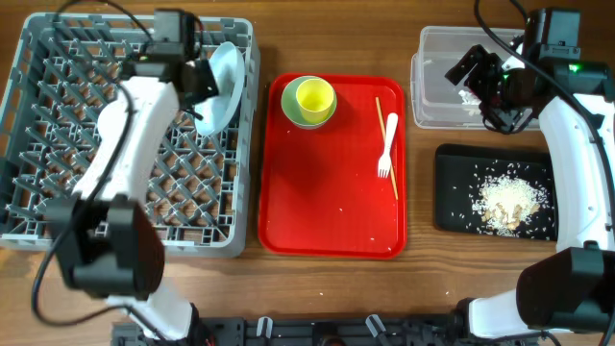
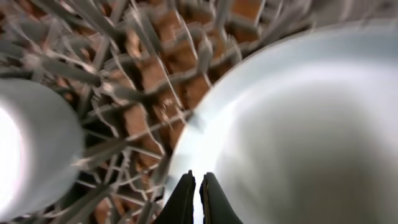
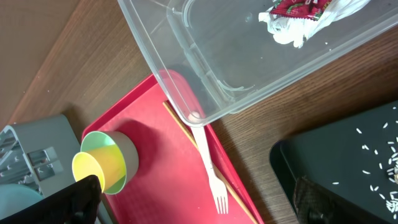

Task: Sort waste into correct bins and load items into the dishwasher rack
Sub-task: 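Stand the plate upright in the rack slots and release, then move the left gripper to the yellow cup and grasp its rim, then carry the yellow cup with the left gripper into the dish rack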

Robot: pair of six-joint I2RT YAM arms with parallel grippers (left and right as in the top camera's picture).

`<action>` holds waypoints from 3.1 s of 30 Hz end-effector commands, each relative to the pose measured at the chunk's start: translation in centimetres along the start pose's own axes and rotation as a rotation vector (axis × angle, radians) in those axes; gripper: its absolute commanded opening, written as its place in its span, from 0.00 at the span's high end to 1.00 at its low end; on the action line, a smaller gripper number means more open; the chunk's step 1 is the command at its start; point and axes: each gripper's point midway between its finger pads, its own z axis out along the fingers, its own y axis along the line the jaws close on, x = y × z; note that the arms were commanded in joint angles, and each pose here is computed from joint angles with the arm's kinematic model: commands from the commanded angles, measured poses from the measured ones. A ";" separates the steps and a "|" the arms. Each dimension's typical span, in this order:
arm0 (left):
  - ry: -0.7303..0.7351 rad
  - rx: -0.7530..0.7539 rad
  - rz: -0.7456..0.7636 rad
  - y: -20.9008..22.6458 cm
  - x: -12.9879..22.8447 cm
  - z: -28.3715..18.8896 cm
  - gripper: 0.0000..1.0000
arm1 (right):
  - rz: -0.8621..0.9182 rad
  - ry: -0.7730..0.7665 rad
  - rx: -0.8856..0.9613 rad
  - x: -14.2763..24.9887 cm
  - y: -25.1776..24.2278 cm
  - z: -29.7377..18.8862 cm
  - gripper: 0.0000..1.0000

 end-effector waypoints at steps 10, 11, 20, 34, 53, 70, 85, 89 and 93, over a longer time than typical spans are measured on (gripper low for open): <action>-0.185 0.475 0.081 -5.6 0.6 -18.3 0.96 | 0.010 -0.001 0.014 0.1 -0.2 0.3 0.00; -0.173 0.536 0.158 -8.1 2.0 -19.3 0.96 | 0.011 -0.001 0.014 0.1 -0.2 0.3 0.00; -0.095 0.228 0.436 -15.9 8.0 -10.4 0.96 | 0.011 -0.001 0.014 0.1 -0.2 0.3 0.00; -0.174 -0.257 0.289 -5.3 1.7 -4.2 0.96 | 0.011 -0.001 0.014 0.1 -0.2 0.3 0.00; -0.103 0.609 0.486 -24.4 8.7 -10.6 0.00 | 0.011 -0.001 0.014 0.1 -0.2 0.3 0.00; -0.060 0.397 0.620 -24.9 11.0 1.2 0.52 | 0.011 -0.001 0.014 0.1 -0.2 0.3 0.00; -0.011 0.313 0.598 -22.5 10.9 4.4 0.61 | 0.011 -0.001 0.014 0.1 -0.2 0.3 0.00; 0.027 0.298 0.606 -22.2 12.0 5.8 0.61 | 0.011 -0.001 0.014 0.1 -0.2 0.3 0.00; 0.016 0.303 0.603 -22.4 11.8 5.8 0.74 | 0.011 -0.001 0.014 0.1 -0.2 0.3 0.00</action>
